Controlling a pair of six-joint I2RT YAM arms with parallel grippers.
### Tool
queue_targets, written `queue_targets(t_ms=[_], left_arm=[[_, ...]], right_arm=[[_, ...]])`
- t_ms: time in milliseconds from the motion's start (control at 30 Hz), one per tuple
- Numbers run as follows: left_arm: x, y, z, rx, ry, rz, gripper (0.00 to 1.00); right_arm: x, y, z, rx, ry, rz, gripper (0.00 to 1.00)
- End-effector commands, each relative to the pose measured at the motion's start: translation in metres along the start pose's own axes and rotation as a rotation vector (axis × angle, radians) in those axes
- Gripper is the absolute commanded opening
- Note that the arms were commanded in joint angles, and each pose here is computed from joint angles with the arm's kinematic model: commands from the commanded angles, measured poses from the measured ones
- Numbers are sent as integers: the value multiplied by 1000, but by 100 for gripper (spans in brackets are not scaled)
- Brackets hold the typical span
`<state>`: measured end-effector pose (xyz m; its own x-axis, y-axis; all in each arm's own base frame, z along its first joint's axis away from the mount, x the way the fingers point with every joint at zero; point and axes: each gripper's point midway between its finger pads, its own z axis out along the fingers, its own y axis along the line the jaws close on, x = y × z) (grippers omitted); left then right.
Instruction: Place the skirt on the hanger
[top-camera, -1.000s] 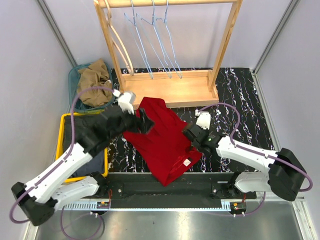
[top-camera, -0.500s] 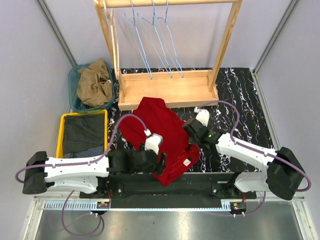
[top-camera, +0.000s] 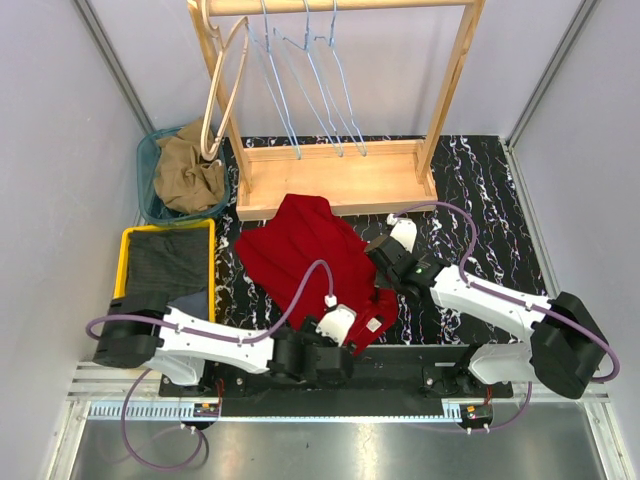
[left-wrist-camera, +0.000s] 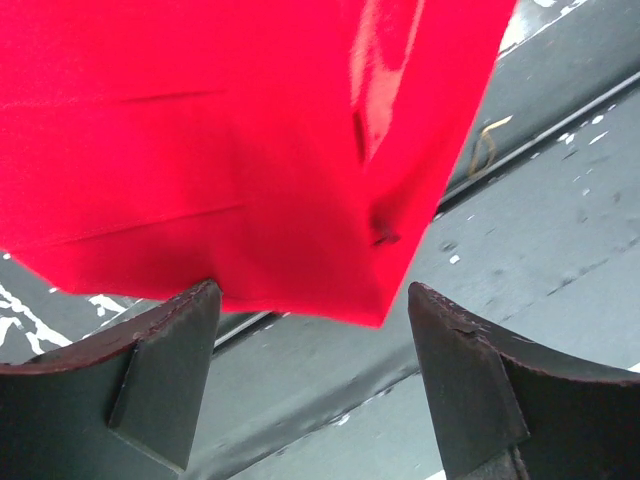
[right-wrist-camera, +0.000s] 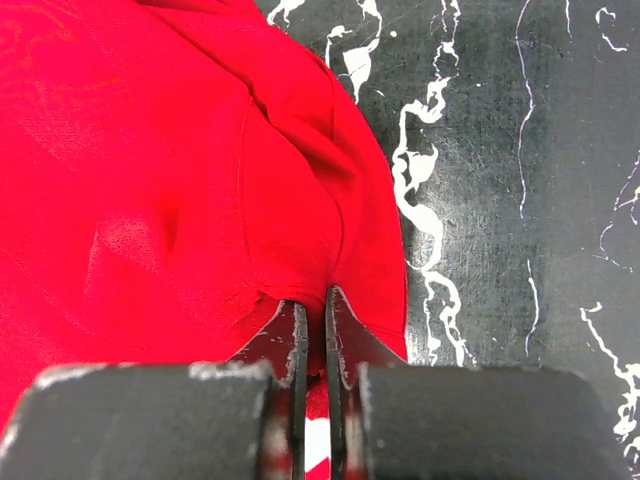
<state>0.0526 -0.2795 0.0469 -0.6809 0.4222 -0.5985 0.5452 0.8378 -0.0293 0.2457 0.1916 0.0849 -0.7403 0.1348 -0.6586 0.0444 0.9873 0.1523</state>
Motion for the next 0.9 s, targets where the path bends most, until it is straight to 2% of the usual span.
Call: queue_targets(t_ms=[0,67,100,167,200,333,433,533,633,700,733,800,833,867], left_arm=[[-18,-11,4,-54,-69,-26,77],[-14,-11,6,-62,-57,-29,73],[-10,-9,9,-71,-46,-28,64],[-1,-2,11,-100,-27,-44,54],[4,7,12,-134,-15,-38,39],[14,29,10,-225,7,-77,14],[11,42,5,-287,-7,-98,0],[-9,53,-9,-323,-53,-126,0],[-50,71,-32,-338,-131,-178,0],[-93,90,-57,-328,-237,-269,0],[-107,99,-67,-329,-271,-258,0],[-153,124,-104,-310,-400,-379,0],[-167,135,-118,-312,-433,-345,0],[-182,151,-136,-316,-489,-383,0]], right_arm=[[-5,8,3,-29,-16,45,0],[-4,7,3,-26,-15,45,0],[-6,7,3,-29,-20,49,0],[-5,6,3,-23,-18,46,0],[-6,6,3,-24,-20,49,0],[-12,5,-3,-37,-40,61,0],[-16,5,-7,-46,-52,65,0],[-21,5,-13,-58,-57,59,0],[-33,7,-27,-76,-73,33,0],[-45,8,-40,-84,-90,14,0],[-50,5,-49,-86,-100,-11,0],[-71,5,-66,-91,-149,-27,0],[-77,1,-77,-90,-164,-32,0],[-91,1,-89,-96,-203,-24,0]])
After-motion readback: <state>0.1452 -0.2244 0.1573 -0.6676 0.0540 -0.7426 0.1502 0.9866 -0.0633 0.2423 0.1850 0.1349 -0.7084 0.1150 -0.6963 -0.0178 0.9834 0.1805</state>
